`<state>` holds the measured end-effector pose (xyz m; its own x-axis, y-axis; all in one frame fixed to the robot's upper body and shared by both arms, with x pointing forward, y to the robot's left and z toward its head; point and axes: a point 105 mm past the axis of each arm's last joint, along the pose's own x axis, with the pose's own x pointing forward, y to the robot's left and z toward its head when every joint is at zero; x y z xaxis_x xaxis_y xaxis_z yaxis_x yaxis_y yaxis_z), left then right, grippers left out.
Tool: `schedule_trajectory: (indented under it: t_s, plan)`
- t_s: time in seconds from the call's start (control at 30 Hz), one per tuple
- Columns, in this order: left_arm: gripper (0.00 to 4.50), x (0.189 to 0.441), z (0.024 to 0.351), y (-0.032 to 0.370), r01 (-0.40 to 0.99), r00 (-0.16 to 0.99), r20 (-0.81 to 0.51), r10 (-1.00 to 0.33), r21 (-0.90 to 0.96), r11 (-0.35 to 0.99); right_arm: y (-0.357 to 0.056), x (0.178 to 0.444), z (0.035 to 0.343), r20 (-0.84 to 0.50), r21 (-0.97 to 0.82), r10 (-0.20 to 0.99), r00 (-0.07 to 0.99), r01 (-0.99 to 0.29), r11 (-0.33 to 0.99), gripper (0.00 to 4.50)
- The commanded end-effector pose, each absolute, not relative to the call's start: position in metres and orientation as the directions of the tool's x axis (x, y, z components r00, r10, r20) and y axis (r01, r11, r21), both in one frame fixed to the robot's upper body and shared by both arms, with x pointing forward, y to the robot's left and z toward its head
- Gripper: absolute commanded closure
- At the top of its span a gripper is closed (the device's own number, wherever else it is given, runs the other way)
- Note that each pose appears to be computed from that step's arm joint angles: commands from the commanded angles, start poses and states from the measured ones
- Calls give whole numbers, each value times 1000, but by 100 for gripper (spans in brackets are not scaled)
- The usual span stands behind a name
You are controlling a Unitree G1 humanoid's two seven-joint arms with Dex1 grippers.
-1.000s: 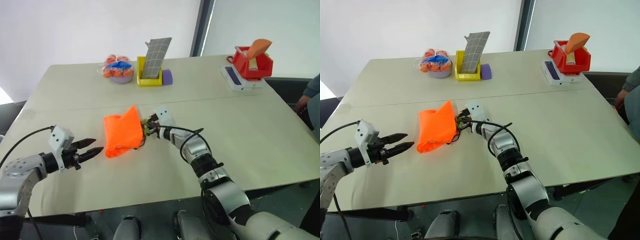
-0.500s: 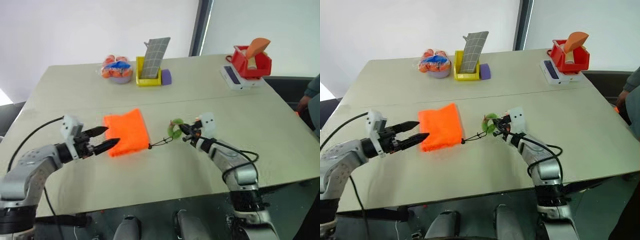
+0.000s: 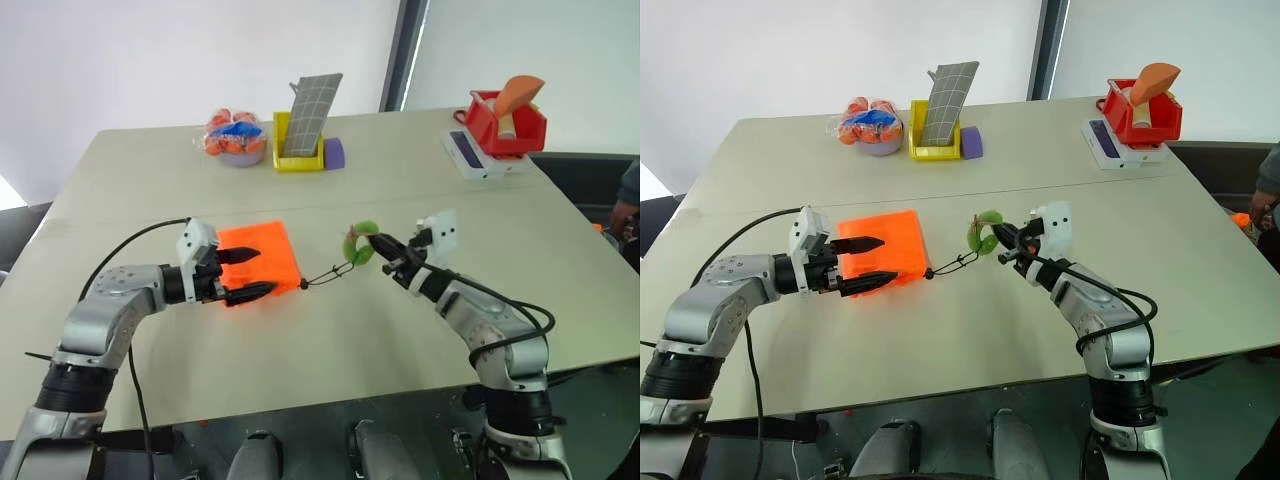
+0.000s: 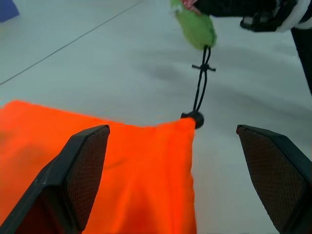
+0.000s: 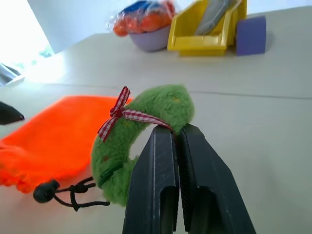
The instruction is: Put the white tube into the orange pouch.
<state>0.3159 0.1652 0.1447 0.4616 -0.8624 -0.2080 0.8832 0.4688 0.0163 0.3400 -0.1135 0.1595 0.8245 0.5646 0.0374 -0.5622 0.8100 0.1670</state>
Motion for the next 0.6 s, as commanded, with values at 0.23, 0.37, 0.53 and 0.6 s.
schedule_trajectory:
  t_s: [0.23, 0.37, 0.53, 0.6]
  plan:
    - [5, 321, 151, 169, 894, 449, -221, -866, 101, 437, -96, 337, 183, 125, 155, 605, 787, -617, 771, 450]
    - [5, 319, 151, 164, 902, 432, -220, -875, 108, 418, -92, 335, 186, 141, 144, 623, 769, -639, 756, 450]
    - [5, 316, 153, 149, 931, 364, -240, -900, 113, 347, -86, 331, 191, 160, 119, 657, 736, -676, 728, 450]
    - [5, 316, 153, 139, 944, 329, -261, -908, 119, 307, -83, 329, 195, 176, 112, 671, 721, -692, 714, 450]
